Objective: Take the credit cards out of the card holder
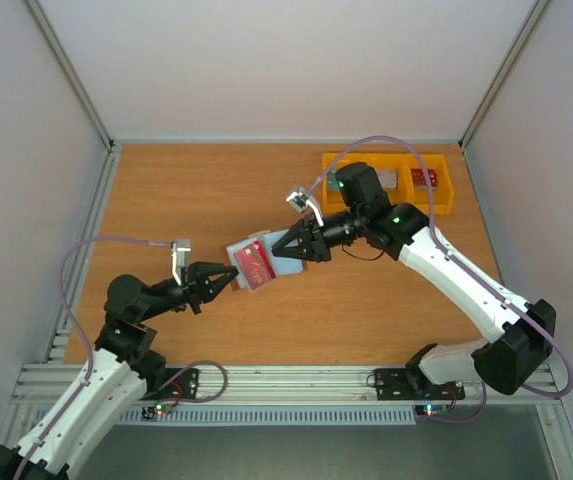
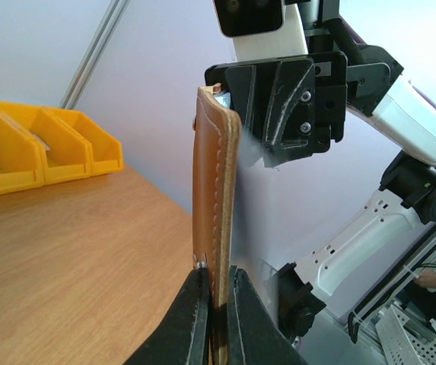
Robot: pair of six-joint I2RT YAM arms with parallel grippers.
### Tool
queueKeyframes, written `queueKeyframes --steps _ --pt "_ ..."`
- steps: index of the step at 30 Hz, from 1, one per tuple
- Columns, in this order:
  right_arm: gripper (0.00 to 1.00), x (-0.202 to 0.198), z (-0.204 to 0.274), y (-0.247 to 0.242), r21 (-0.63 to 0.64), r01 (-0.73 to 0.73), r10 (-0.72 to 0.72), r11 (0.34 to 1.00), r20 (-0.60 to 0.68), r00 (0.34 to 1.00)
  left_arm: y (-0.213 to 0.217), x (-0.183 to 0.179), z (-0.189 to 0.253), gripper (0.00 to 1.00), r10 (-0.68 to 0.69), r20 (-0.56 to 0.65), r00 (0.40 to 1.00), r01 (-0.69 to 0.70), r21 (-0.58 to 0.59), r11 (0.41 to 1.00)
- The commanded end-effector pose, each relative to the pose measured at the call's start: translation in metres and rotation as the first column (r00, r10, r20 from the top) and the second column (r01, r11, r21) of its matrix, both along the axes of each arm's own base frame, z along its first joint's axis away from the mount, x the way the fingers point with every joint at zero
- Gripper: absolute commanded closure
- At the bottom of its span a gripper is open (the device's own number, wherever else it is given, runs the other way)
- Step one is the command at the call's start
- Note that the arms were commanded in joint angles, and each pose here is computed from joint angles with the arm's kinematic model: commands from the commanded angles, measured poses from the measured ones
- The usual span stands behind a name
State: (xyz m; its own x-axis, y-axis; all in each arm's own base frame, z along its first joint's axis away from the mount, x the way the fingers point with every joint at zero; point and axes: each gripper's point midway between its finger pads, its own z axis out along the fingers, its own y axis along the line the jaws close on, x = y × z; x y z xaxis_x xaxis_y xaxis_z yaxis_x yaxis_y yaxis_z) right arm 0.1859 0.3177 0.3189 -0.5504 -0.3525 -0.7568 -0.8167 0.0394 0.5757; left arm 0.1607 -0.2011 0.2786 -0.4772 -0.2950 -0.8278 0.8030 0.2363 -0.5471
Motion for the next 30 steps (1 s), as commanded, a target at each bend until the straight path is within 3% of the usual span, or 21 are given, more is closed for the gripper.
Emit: queueKeyframes --steps 1,4,6,8,14,18,24,28,30 --pt "0.87 -0.003 0.004 0.013 0.051 -0.032 0.033 0.998 -0.012 0.999 0.003 -0.003 0.021 1.00 0.018 0.096 0.995 -0.015 -0.035 0.999" --pt "0.86 0.001 -0.005 0.013 0.026 -0.005 0.006 1.000 -0.026 1.000 0.004 -0.002 0.020 1.00 0.022 0.089 0.996 -0.019 -0.039 0.999" --pt "0.76 0.005 -0.012 0.014 0.011 0.020 -0.019 1.000 -0.042 0.999 0.004 0.000 0.020 1.00 0.033 0.072 0.997 -0.030 -0.045 0.999" --pt "0.73 0.007 -0.020 0.014 -0.008 0.041 -0.041 0.999 -0.044 0.998 0.005 0.001 0.019 1.00 0.035 0.057 0.998 -0.033 -0.049 0.998" --pt "0.71 0.014 -0.027 0.011 -0.040 0.093 -0.093 0.995 -0.006 0.996 0.003 -0.007 0.021 1.00 0.000 0.114 0.993 0.004 -0.040 0.999" --pt "0.72 0.007 -0.033 0.027 -0.068 0.057 -0.054 0.996 0.044 0.998 0.002 -0.011 0.023 1.00 -0.010 0.167 0.986 0.014 -0.027 1.000" --pt "0.72 0.000 -0.021 0.038 0.016 -0.003 0.003 1.000 0.018 1.000 0.002 -0.013 0.025 1.00 -0.013 0.173 0.985 0.019 -0.031 0.999" --pt "0.80 -0.007 -0.012 0.038 0.062 -0.041 0.040 0.997 0.009 0.999 0.003 -0.011 0.024 1.00 -0.008 0.160 0.987 0.013 -0.031 0.999" --pt "0.78 -0.014 -0.007 0.036 0.082 -0.066 0.066 0.994 0.009 0.998 0.003 -0.011 0.024 1.00 -0.008 0.159 0.987 0.013 -0.033 0.999"
